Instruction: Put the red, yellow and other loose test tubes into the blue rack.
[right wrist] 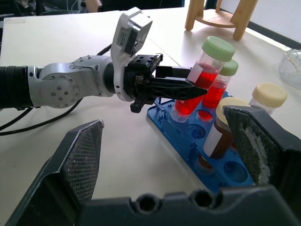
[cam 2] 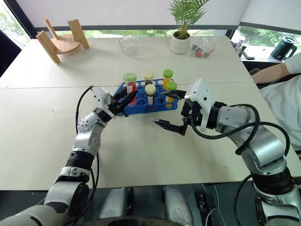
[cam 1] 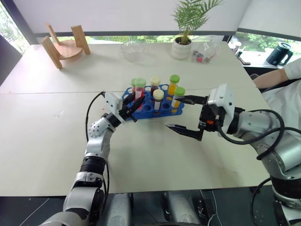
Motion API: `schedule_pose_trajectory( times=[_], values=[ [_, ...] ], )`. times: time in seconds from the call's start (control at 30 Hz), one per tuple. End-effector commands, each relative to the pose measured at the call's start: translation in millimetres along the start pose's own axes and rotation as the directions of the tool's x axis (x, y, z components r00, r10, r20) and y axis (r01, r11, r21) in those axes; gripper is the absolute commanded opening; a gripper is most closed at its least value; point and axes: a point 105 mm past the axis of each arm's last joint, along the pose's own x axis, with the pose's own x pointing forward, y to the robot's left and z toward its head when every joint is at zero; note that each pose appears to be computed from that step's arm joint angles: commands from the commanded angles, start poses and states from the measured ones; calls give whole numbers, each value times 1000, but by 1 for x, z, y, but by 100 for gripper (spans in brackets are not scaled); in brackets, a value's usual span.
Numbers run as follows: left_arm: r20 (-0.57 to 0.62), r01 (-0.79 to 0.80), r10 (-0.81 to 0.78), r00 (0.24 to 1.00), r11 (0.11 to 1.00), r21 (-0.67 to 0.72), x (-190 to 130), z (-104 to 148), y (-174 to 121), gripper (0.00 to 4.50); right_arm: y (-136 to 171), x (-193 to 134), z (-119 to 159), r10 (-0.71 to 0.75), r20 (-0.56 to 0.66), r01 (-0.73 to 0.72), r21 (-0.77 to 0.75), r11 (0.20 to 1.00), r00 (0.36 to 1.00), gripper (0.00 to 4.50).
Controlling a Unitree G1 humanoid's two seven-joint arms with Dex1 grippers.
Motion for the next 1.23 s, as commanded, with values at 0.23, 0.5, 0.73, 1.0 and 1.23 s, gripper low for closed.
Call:
schedule_pose_trajectory(
  times=[0.23,0.5,0.73,1.0,1.23],
  values=[
    [-16,5,-4,1000,1000,30,-5,-9,-1,80,2,-2,13,-7,34,9,-37,999,999,450],
    [-123,91,-91,988,996,-3,-15,-25,-7,223,3,0,13,-6,37,7,-32,999,999,450],
    [-257,133,-110,960,988,76,-44,2,13,444,-1,-6,2,-23,2,23,-6,1000,1000,450],
    [-527,234,-246,814,968,-91,-122,61,0,444,-25,-38,-27,-114,-106,122,66,990,988,450],
    [-579,202,-271,769,962,-182,-144,81,-18,444,-31,-52,-37,-121,-157,138,100,985,980,450]
  ],
)
